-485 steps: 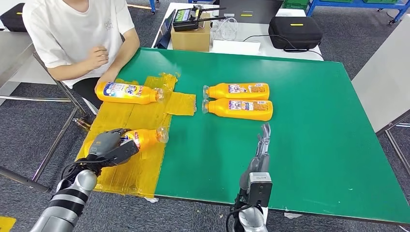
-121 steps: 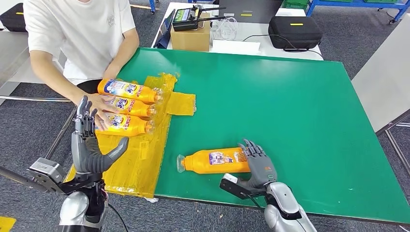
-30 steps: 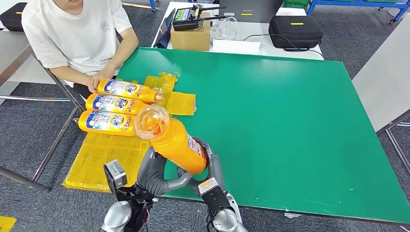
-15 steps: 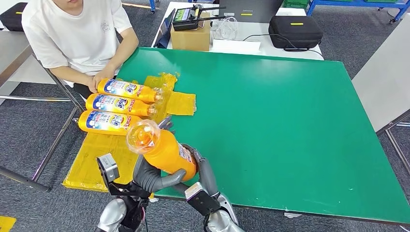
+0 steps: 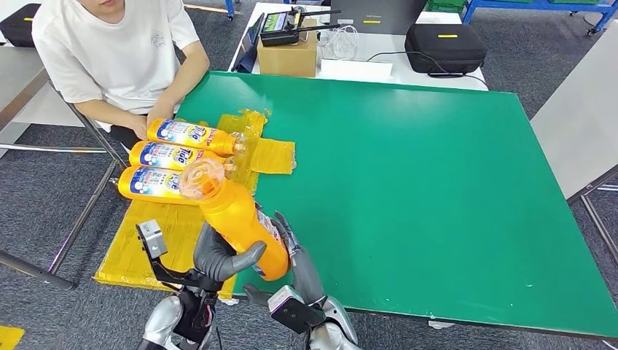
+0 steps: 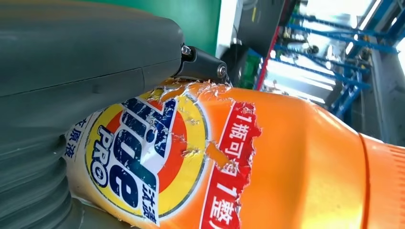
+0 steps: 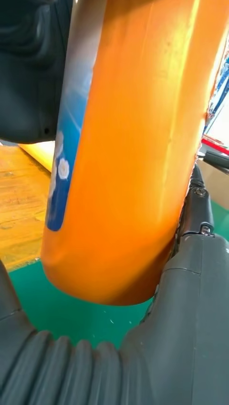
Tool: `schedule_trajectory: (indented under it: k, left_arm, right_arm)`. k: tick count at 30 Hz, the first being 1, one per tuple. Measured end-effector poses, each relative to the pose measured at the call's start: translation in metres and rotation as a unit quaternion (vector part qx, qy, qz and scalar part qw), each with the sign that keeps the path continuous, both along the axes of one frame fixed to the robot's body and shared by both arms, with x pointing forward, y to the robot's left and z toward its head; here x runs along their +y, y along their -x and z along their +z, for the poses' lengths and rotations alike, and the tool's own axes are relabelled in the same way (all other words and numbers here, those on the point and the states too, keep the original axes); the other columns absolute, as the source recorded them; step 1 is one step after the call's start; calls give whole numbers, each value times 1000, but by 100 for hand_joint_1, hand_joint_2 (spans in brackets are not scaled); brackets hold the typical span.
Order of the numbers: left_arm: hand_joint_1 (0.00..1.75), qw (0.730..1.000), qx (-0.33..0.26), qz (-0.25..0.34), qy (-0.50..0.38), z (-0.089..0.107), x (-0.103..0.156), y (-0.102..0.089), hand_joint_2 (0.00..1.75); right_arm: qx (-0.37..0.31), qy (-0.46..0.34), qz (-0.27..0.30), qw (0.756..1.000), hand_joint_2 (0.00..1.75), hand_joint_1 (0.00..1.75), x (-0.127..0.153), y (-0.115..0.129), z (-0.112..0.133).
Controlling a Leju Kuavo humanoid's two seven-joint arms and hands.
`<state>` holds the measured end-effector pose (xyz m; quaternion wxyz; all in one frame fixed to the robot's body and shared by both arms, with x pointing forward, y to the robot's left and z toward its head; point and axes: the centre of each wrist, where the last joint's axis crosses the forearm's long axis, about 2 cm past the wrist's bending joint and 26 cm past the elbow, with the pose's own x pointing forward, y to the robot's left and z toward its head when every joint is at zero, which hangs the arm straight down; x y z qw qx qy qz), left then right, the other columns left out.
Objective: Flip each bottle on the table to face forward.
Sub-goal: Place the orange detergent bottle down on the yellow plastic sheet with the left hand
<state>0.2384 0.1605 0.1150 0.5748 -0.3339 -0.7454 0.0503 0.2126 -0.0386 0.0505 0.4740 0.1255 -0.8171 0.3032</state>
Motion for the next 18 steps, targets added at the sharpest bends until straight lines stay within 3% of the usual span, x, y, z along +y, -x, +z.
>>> schedule_trajectory:
  k: [4, 8, 11, 15, 18]
  left_arm:
    - [175, 994, -27, 54, -91, -1, 8, -4, 175]
    - [175, 970, -73, 104, -209, -5, 35, -12, 175]
    - [175, 924, -112, 148, -334, -7, 65, -18, 175]
    - [133, 841, -134, 179, -493, -14, 111, -21, 175]
    - [132, 804, -122, 159, -560, -20, 144, -19, 175]
  right_arm:
    - [5, 3, -4, 1000, 0, 0, -2, 0, -2]
    - [21, 19, 7, 1000, 0, 0, -8, 5, -10]
    - [26, 33, 2, 999, 0, 0, -13, 8, -15]
    - [16, 60, -29, 998, 0, 0, -19, 10, -19]
    - [25, 64, -37, 997, 0, 0, -23, 10, -21]
